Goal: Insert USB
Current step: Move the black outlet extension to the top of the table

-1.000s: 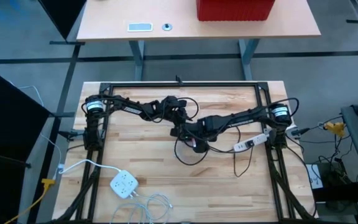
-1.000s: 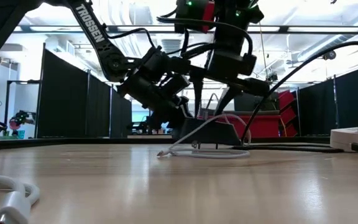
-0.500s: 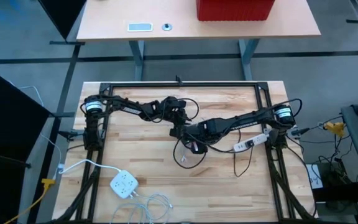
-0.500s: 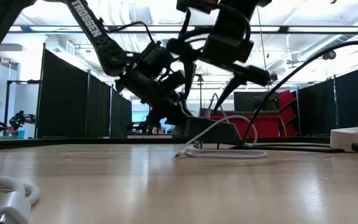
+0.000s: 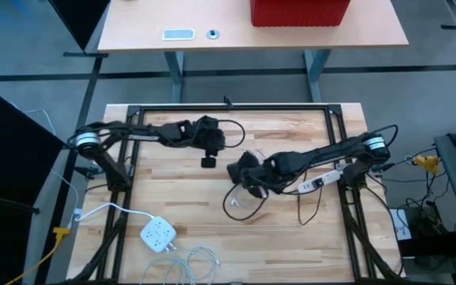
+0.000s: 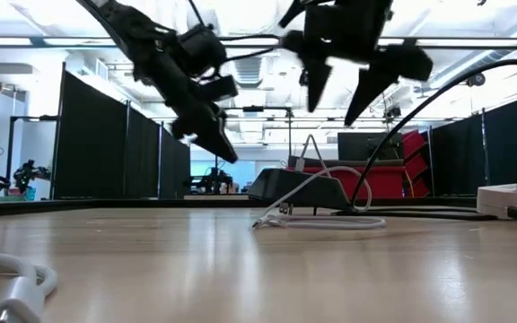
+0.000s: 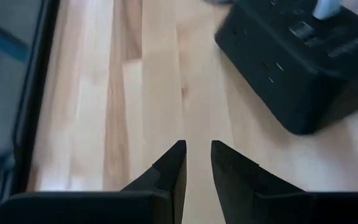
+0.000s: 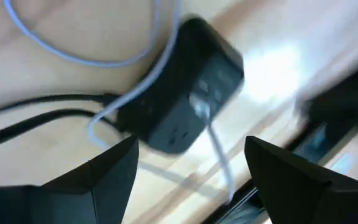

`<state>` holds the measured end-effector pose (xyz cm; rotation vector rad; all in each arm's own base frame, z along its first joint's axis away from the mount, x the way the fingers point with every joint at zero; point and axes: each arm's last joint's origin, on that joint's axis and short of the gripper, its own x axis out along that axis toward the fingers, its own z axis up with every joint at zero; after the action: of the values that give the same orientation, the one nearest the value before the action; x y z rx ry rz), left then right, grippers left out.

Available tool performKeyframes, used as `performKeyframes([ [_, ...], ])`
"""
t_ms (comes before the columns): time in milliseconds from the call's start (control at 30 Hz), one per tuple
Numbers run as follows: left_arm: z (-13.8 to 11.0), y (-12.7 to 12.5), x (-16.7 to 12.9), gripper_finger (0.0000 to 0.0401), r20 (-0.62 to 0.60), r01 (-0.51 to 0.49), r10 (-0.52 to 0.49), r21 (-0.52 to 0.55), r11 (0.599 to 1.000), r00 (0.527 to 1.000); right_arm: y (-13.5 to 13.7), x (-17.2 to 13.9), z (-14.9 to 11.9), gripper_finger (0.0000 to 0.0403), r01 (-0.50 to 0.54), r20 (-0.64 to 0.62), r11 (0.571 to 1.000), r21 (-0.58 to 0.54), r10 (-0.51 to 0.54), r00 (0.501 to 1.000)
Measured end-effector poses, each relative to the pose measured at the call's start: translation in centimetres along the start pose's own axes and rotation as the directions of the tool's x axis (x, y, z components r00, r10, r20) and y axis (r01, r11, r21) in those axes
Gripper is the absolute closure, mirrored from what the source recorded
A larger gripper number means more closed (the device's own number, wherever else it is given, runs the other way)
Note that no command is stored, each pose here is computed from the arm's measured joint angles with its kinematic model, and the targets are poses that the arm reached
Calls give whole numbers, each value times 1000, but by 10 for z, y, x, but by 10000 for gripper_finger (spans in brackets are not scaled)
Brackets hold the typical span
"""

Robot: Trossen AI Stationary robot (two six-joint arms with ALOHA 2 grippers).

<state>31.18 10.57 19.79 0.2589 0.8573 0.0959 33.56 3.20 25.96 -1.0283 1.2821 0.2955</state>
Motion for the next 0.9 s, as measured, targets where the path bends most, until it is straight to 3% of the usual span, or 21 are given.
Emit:
performKeyframes([
  [100, -6, -4, -15, 337, 10, -2, 2, -51, 999, 1000, -7, -12, -24, 139, -28, 13, 955, 297, 25, 1000],
  [233, -20, -13, -30, 337, 19, -1, 3, -108, 994, 1000, -14, -7, -60, 159, -113, 69, 790, 602, 89, 994],
  [333, -26, -22, -46, 337, 60, 23, -10, -216, 976, 998, -14, 12, -83, 183, -173, 97, 681, 711, 149, 984],
  [433, -23, -39, -68, 337, 206, 160, -114, -224, 961, 972, -15, 30, -92, 228, -286, 216, 618, 732, 187, 958],
  [467, -20, -47, -76, 337, 270, 199, -144, -186, 962, 952, -14, 34, -91, 250, -326, 263, 620, 714, 193, 945],
  [533, -18, -61, -92, 337, 373, 218, -174, -80, 973, 911, -13, 40, -83, 304, -367, 327, 663, 653, 191, 926],
  [633, -15, -72, -116, 337, 525, 139, -176, 110, 984, 833, -12, 45, -71, 384, -356, 368, 755, 550, 163, 916],
  [700, -12, -72, -133, 337, 608, 76, -163, 166, 983, 777, -12, 50, -63, 390, -359, 400, 799, 483, 163, 902],
  [767, -8, -69, -150, 337, 677, 35, -143, 171, 985, 722, -10, 60, -56, 389, -409, 452, 812, 417, 205, 868],
  [900, -10, -70, -158, 337, 692, 30, -174, 215, 976, 701, -6, 76, -40, 401, -471, 531, 822, 319, 257, 808],
])
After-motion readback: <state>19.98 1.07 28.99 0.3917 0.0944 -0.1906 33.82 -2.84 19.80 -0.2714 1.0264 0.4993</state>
